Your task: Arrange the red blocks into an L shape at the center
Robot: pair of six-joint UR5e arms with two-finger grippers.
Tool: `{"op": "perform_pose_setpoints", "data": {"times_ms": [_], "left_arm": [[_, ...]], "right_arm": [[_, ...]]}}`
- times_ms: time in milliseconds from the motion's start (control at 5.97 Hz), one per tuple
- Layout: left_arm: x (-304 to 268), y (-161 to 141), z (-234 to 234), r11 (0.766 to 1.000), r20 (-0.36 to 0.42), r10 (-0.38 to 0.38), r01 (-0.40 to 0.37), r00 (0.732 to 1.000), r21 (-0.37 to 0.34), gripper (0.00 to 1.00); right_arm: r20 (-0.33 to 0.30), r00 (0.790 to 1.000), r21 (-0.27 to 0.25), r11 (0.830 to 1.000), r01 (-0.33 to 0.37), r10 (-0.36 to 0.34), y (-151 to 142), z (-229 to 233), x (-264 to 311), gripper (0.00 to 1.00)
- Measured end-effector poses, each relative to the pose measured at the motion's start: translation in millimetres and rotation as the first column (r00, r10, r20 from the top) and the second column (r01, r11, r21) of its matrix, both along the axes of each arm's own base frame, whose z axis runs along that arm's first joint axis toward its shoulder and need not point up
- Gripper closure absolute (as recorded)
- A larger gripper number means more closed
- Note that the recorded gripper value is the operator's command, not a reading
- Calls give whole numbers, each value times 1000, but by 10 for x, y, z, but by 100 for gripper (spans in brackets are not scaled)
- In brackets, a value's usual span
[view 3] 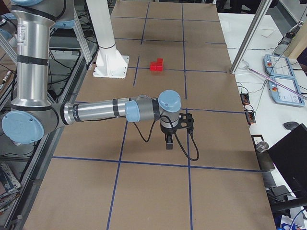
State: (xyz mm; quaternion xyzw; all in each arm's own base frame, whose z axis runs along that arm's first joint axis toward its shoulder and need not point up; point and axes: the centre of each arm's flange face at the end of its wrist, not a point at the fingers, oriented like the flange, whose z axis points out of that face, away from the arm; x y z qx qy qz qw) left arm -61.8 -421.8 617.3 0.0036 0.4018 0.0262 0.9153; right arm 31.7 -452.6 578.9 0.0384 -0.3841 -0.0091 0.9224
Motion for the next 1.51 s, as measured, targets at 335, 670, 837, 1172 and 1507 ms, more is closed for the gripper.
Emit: {"op": "perform_pose_setpoints", "data": {"times_ms": [335, 670, 837, 1172, 1507], "left_arm": [[-21, 121, 22, 1000, -2, -8, 7, 1000, -13, 0], [-15, 80, -45, 1000, 2, -7, 7, 1000, -4, 0], [-8, 49, -57, 1000, 3, -5, 5, 1000, 0, 0], [0, 19, -52, 1000, 3, -2, 2, 1000, 6, 0], [14, 52, -50, 1000, -1, 1, -1, 1000, 6, 0]], "right_arm": [[-1, 1000, -15, 1000, -1, 1, 4, 81, 2, 0], [-2, 1000, -20, 1000, -3, 3, 5, 93, -2, 0], [-1, 1000, -22, 1000, -5, 5, 3, 92, -4, 0], [1, 1000, -22, 1000, -6, 6, -4, 103, -7, 0], [0, 1000, -42, 999, -1, 1, 25, 230, -5, 0]]}}
